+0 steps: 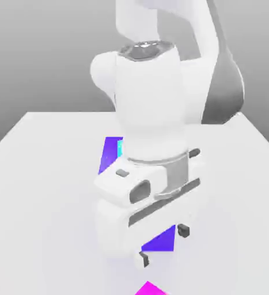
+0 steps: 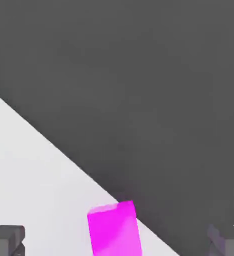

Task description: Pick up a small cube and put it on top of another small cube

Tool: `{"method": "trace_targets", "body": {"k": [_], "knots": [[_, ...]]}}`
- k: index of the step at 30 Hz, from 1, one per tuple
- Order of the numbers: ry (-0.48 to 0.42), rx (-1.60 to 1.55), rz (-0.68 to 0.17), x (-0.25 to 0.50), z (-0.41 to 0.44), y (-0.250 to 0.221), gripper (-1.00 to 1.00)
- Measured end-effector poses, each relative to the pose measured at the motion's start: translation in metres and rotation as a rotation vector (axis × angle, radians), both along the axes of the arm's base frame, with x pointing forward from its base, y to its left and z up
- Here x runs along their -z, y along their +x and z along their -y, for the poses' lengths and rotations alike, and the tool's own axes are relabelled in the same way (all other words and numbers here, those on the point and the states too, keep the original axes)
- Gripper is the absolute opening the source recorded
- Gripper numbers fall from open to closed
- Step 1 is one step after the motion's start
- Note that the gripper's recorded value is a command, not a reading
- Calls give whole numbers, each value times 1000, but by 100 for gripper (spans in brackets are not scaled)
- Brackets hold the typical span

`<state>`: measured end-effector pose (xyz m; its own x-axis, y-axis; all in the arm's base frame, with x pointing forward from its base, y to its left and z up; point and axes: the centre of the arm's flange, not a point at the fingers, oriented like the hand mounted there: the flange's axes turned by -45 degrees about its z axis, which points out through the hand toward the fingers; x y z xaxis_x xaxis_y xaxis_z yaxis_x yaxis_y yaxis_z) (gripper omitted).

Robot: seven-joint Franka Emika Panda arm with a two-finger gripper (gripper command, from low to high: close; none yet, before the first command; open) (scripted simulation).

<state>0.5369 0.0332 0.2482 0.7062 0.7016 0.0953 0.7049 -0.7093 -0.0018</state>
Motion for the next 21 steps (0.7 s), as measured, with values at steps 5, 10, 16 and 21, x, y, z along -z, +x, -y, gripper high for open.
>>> {"method": "trace_targets", "body": {"k": [5,10,16,21], "knots": [[-69,-95,-58,74,3,-6,0],[-72,-100,-62,115,4,-7,-100],[-73,-101,-63,105,4,-7,-100],[-70,-202,-63,51,-46,0,-100]]}}
